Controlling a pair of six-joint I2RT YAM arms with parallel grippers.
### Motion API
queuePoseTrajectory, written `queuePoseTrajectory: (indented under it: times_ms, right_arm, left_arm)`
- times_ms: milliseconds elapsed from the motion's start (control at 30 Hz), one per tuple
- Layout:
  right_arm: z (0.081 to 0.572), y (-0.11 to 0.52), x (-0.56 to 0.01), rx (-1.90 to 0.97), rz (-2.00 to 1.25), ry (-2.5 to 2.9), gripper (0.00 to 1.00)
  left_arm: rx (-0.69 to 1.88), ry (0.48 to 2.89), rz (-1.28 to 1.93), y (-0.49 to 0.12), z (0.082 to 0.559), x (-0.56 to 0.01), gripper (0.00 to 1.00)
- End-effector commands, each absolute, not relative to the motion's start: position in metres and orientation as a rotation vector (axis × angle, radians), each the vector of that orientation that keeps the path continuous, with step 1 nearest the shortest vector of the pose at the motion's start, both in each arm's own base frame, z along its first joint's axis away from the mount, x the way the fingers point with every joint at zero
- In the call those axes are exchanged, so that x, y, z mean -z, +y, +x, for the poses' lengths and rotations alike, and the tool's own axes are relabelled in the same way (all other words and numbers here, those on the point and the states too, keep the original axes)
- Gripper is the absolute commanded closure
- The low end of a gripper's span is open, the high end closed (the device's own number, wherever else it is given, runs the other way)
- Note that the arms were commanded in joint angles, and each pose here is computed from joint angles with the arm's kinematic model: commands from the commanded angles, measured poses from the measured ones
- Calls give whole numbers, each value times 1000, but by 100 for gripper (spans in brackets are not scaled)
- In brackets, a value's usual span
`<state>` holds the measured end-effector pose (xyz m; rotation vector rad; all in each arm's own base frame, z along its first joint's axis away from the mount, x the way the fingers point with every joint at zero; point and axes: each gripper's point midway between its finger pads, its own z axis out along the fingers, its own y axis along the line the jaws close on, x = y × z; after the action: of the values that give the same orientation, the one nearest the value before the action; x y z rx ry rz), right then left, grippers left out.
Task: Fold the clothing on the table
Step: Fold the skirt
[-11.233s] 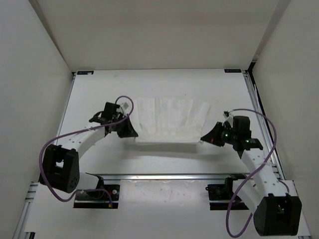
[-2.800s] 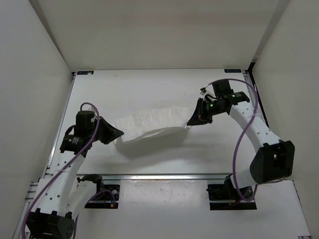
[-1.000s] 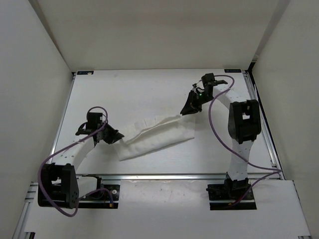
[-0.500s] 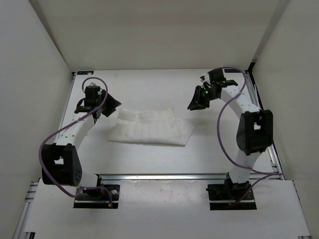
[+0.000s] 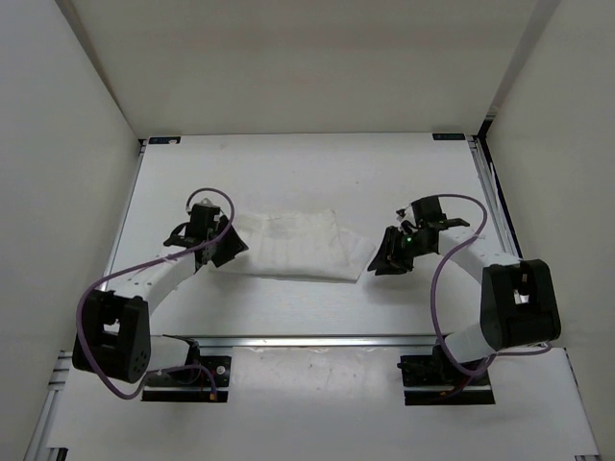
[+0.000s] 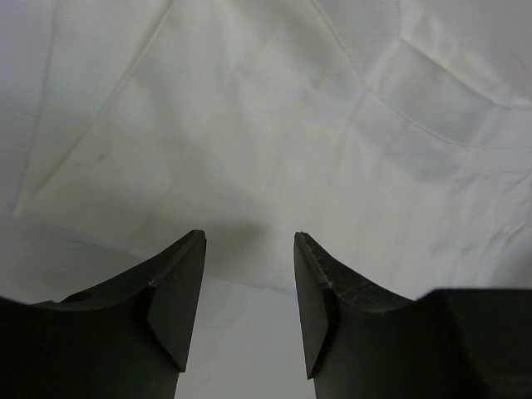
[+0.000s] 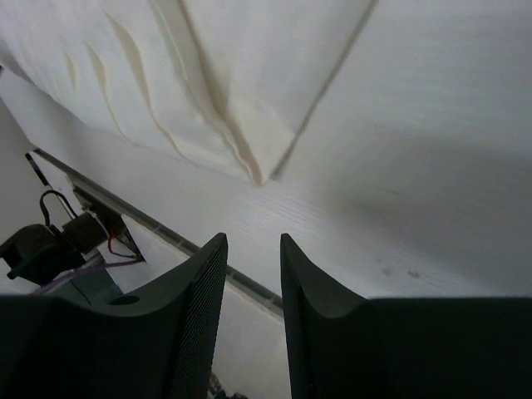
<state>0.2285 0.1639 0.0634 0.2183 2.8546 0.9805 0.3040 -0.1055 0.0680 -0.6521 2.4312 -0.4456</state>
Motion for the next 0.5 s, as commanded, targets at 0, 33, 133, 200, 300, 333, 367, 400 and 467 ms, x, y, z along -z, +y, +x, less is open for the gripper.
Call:
queuePoseTrajectory:
  times_ms: [0, 33, 133, 200, 300, 333, 367, 400, 467]
  right_arm:
    - [278, 178, -96, -1089, 137, 2627, 63]
    - [285, 182, -102, -1104, 106, 2604, 62]
    - [303, 191, -103, -1120, 60, 2582, 62]
    - [309, 197, -94, -1142, 56, 2608, 63]
    - [321, 202, -88, -1201, 33, 2594, 62]
    - [322, 207, -86, -1233, 27, 2600, 63]
    - [324, 210, -82, -1247, 16, 2601, 63]
    - [324, 213, -83, -1267, 10, 2595, 63]
    - [325, 219, -79, -1321, -1, 2596, 63]
  left_arm:
    - [408, 2373, -625, -95, 304, -79, 42]
    - [398, 2383, -628, -94, 300, -77, 42]
    - [398, 2380, -629, -92, 297, -78, 43]
    - [392, 2381, -640, -88, 294, -78, 43]
    - [379, 2379, -642, -85, 291, -79, 44]
    - [372, 2378, -640, -83, 291, -80, 43]
    - [369, 2372, -640, -82, 292, -82, 44]
    - [367, 2381, -643, -82, 291, -80, 43]
    - [360, 2379, -646, -80, 291, -81, 43]
